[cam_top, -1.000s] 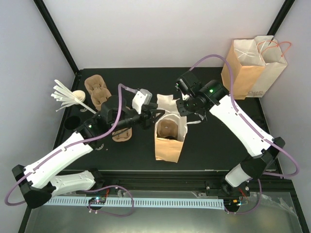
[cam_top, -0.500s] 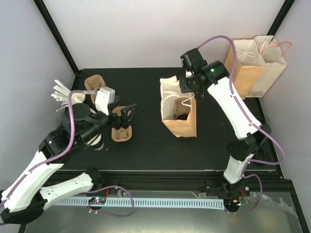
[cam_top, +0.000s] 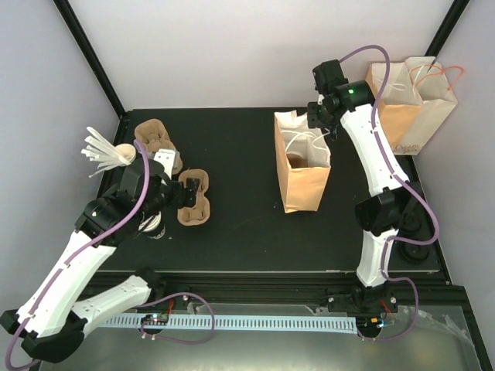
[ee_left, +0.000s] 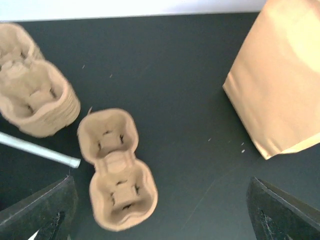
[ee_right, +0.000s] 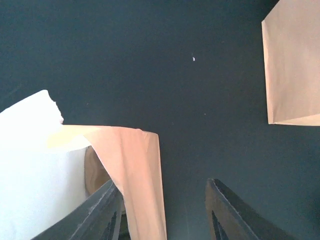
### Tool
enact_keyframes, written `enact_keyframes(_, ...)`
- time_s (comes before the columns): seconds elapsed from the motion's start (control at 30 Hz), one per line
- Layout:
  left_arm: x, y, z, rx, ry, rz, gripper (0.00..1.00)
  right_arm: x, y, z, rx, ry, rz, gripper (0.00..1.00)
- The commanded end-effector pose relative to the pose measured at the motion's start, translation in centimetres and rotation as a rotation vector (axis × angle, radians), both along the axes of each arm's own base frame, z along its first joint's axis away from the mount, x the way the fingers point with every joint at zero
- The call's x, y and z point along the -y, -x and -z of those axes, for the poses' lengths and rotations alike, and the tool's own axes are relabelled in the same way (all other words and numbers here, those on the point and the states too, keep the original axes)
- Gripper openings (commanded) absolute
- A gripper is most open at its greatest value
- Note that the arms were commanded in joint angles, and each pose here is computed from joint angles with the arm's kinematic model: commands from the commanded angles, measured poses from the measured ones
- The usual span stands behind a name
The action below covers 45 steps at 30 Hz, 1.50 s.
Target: Pack the takeout coffee
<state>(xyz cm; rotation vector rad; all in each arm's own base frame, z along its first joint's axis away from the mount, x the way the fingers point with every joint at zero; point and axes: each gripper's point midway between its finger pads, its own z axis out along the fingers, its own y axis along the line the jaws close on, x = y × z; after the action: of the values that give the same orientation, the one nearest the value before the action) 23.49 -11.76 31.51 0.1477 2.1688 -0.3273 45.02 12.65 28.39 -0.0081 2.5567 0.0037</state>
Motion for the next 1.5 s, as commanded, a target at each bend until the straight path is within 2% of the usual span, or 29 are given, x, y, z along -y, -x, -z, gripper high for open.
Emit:
enact_keyframes(0.0,-2.5,2.1,2.6,-0.136,-0.044,-0.075,0.94,1.0,1.1,-2.5,0.052,0.043,-0.013,0.5)
enact_keyframes(0.07,-2.5,2.7,4.5,-0.201,-0.045,-0.075,0.91,1.5,1.5,-3.3,0.071,0.054,-0.001,0.53)
enact_keyframes(0.17,-2.8,3.5,7.0,-0.271,-0.067,-0.083,0.75,1.7,2.4,-5.1,0.11,0.04,-0.003,0.6)
enact_keyframes(0.23,-3.6,3.5,8.0,-0.286,-0.096,-0.118,0.66,1.7,3.2,-6.4,0.136,0.023,-0.012,0.62)
enact_keyframes(0.3,-4.9,3.4,8.5,-0.284,-0.128,-0.178,0.62,1.5,4.1,-7.7,0.169,0.007,-0.03,0.63)
enact_keyframes(0.4,-7.2,3.2,8.8,-0.274,-0.178,-0.266,0.58,1.0,5.7,-10.2,0.24,-0.039,-0.067,0.66)
enact_keyframes(0.6,-9.6,2.2,9.1,-0.287,-0.153,-0.353,0.56,-0.8,8.8,-12.9,0.325,-0.161,-0.169,0.68)
enact_keyframes(0.77,-10.2,1.5,9.6,-0.32,-0.175,-0.36,0.6,-1.9,10.0,-12.6,0.331,-0.21,-0.23,0.71)
enact_keyframes(0.93,-9.8,1.1,10.9,-0.392,-0.211,-0.312,0.6,-2.2,10.2,-12.3,0.311,-0.219,-0.248,0.72)
enact_keyframes(1.1,-10.3,0.8,11.7,-0.431,-0.228,-0.338,0.59,-2.4,10.8,-13.3,0.339,-0.242,-0.265,0.72)
enact_keyframes(1.37,-11.0,0.2,12.6,-0.481,-0.257,-0.375,0.43,-2.3,11.8,-14.7,0.381,-0.262,-0.291,0.72)
enact_keyframes(1.47,-11.2,0.2,12.9,-0.498,-0.269,-0.389,0.41,-2.3,12.3,-15.0,0.392,-0.273,-0.296,0.72)
